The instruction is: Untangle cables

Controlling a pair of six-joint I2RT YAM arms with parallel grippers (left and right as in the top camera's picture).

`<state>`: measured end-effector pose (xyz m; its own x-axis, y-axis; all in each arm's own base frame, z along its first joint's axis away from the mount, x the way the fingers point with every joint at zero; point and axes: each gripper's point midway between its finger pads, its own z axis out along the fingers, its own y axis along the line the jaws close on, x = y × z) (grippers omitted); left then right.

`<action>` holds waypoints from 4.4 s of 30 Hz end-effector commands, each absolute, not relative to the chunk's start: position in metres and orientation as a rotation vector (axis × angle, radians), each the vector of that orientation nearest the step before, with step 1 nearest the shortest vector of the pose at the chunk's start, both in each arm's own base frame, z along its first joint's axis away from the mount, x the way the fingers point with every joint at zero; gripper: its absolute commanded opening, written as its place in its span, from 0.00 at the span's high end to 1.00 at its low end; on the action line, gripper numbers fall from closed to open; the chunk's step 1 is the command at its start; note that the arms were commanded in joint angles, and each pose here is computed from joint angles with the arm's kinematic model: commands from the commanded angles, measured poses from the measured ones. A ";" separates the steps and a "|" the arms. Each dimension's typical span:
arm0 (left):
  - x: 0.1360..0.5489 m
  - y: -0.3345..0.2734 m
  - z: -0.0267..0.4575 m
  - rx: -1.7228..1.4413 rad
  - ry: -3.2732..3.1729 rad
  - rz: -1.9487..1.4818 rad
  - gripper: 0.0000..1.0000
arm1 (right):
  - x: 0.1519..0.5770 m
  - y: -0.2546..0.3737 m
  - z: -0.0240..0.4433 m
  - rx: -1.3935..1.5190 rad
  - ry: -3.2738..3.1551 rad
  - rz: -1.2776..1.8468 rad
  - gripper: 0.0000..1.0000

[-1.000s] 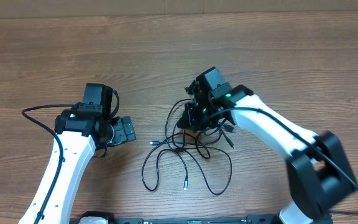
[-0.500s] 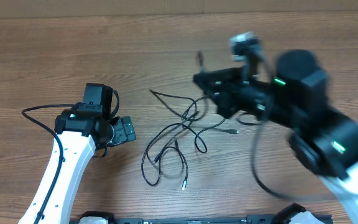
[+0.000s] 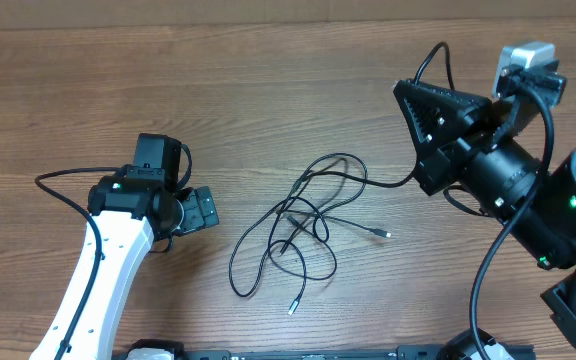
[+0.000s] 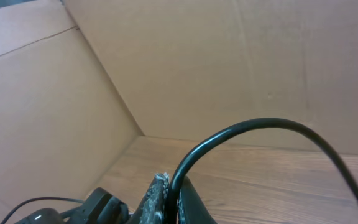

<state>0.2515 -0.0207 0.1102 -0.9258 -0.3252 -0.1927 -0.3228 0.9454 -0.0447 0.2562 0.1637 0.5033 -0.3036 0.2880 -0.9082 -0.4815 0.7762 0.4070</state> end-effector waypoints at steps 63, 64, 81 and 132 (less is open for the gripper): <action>0.251 -0.212 0.219 0.942 2.075 -1.279 0.00 | 0.277 0.157 0.487 -0.174 2.176 0.490 0.96; 0.245 -0.221 0.223 1.019 2.008 -1.293 0.00 | 0.277 0.157 0.487 -0.174 2.176 0.490 0.96; 0.212 -0.272 0.243 1.434 1.551 -1.223 0.78 | 0.273 0.163 0.487 -0.203 2.181 0.531 0.96; 0.308 -0.173 0.491 -0.089 1.620 -1.937 0.96 | 0.246 0.257 0.444 -1.128 2.028 0.861 0.00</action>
